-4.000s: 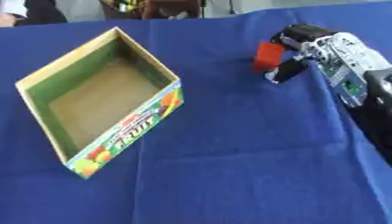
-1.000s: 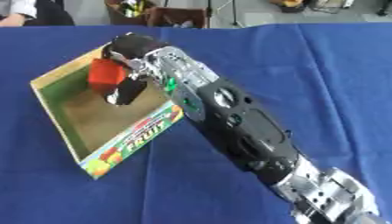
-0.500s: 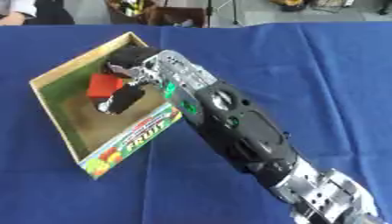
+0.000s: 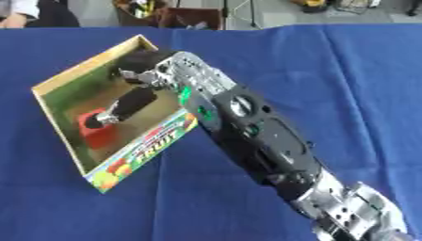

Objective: Pick up objects on the table and place them in the box.

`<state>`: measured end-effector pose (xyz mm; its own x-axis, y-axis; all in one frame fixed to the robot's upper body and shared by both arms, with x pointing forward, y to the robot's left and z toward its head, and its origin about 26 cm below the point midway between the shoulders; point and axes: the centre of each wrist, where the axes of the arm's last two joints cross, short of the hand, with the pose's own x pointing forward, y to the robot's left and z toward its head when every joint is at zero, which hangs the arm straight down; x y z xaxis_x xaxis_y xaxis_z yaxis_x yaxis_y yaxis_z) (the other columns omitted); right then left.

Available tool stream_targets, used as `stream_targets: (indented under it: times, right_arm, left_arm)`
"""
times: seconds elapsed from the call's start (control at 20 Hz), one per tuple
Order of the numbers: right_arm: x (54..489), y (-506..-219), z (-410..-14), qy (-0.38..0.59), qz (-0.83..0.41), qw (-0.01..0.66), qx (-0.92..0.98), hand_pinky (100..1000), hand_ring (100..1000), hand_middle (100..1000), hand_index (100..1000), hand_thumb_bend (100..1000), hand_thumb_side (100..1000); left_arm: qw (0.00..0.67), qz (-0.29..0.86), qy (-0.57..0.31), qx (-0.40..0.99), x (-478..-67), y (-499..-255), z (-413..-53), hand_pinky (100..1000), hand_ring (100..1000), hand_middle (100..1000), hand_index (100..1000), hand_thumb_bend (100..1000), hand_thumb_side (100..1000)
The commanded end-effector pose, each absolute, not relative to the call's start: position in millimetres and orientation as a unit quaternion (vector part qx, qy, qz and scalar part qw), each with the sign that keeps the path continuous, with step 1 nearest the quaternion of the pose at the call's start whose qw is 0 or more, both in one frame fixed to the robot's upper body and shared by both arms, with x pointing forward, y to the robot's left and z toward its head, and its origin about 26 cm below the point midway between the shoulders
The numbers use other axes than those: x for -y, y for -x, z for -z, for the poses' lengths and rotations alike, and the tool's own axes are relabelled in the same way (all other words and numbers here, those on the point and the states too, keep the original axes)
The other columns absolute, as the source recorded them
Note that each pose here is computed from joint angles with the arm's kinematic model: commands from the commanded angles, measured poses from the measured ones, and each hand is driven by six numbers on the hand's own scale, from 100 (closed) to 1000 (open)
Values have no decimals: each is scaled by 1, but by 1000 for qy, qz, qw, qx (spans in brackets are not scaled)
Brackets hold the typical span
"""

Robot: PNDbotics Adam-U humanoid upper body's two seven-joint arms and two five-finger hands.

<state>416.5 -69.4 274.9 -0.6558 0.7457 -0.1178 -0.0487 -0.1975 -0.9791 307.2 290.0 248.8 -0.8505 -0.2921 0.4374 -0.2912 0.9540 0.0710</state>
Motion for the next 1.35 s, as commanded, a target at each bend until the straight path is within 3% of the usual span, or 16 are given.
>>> stream_targets:
  times: [0.05,0.1,0.2,0.25,0.3,0.65,0.8,1.05,1.35]
  right_arm:
    - [79,-405,-311,329,-664,254,621,834,927,879,924,571,982]
    - [84,-400,-320,335,-647,247,639,827,917,871,918,509,1000]
    - [95,-389,-338,345,-610,234,674,800,888,841,892,270,1000]
    - [99,-383,-346,349,-592,231,688,797,885,838,889,248,1000]
    - [106,-376,-355,353,-572,226,705,748,849,813,864,109,1000]
    - [151,-328,-393,349,-458,217,788,682,798,772,814,100,949]
    - [170,-308,-400,345,-409,217,816,669,786,757,811,100,1000]
    - [203,-283,-404,331,-307,212,867,738,795,757,827,100,1000]
    - [243,-283,-394,335,-229,215,889,762,832,810,881,100,1000]
  left_arm:
    - [211,4,-158,965,-292,-303,-258,624,824,794,916,100,1000]
    - [212,4,-159,964,-293,-303,-258,624,824,794,916,100,1000]
    - [212,3,-161,964,-294,-303,-257,624,824,794,916,100,1000]
    - [212,3,-162,964,-294,-303,-257,624,824,794,916,100,1000]
    - [212,3,-163,963,-294,-303,-257,624,824,793,916,100,1000]
    - [214,3,-169,962,-296,-302,-256,623,819,792,916,100,1000]
    - [216,2,-172,961,-297,-302,-255,623,818,792,916,100,1000]
    - [218,1,-176,960,-299,-301,-253,622,817,792,916,100,1000]
    - [219,-2,-181,959,-300,-301,-252,622,817,792,915,100,1000]
